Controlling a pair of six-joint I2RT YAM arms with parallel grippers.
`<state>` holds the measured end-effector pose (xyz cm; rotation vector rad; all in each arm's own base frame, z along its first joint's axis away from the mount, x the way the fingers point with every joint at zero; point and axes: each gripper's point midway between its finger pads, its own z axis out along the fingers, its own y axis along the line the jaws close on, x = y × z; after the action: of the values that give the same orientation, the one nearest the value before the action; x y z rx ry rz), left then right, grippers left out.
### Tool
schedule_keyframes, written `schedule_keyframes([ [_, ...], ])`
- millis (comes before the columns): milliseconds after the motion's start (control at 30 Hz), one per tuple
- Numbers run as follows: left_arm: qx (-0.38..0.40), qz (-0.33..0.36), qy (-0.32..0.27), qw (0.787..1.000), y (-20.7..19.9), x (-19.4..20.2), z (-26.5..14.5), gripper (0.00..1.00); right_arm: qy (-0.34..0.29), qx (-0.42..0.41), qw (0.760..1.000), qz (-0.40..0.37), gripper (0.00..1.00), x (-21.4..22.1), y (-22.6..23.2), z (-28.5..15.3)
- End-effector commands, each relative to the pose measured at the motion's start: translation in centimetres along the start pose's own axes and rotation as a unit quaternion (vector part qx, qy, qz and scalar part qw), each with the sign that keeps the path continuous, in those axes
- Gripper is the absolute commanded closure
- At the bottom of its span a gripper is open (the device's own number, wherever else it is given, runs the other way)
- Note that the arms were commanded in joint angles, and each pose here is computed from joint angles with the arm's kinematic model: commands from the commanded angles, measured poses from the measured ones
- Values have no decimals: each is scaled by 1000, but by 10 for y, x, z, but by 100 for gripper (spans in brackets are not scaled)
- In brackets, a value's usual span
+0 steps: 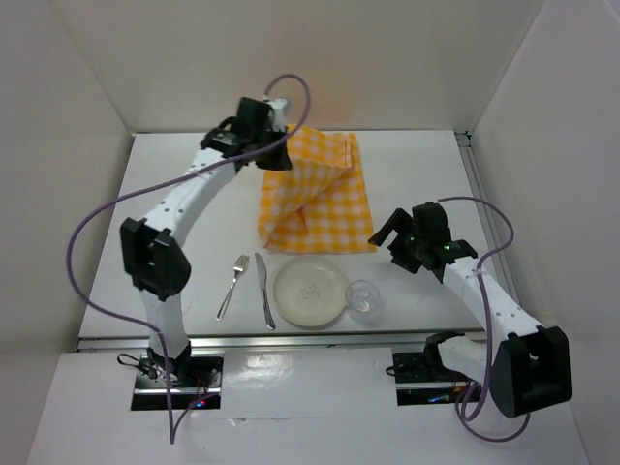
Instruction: Set the dinner table for one person
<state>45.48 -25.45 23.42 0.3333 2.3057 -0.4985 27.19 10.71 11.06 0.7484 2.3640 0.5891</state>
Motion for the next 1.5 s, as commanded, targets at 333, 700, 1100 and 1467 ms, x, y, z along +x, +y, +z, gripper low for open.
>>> schedule_keyframes([
  [333, 89, -189, -123, 970, 51, -12, -93, 100, 42, -35, 997, 62, 6, 10, 9, 73],
  [700, 70, -219, -129, 965, 73, 5, -99, 100, 31, -3, 995, 99, 20, 9, -6, 118],
  [1100, 57, -266, -153, 950, 112, 3, -115, 100, -38, 30, 997, 67, 100, -48, 14, 142],
  [1467, 92, -281, -308, 904, 169, -111, -225, 100, -273, -132, 952, -36, 100, -244, 193, 13],
])
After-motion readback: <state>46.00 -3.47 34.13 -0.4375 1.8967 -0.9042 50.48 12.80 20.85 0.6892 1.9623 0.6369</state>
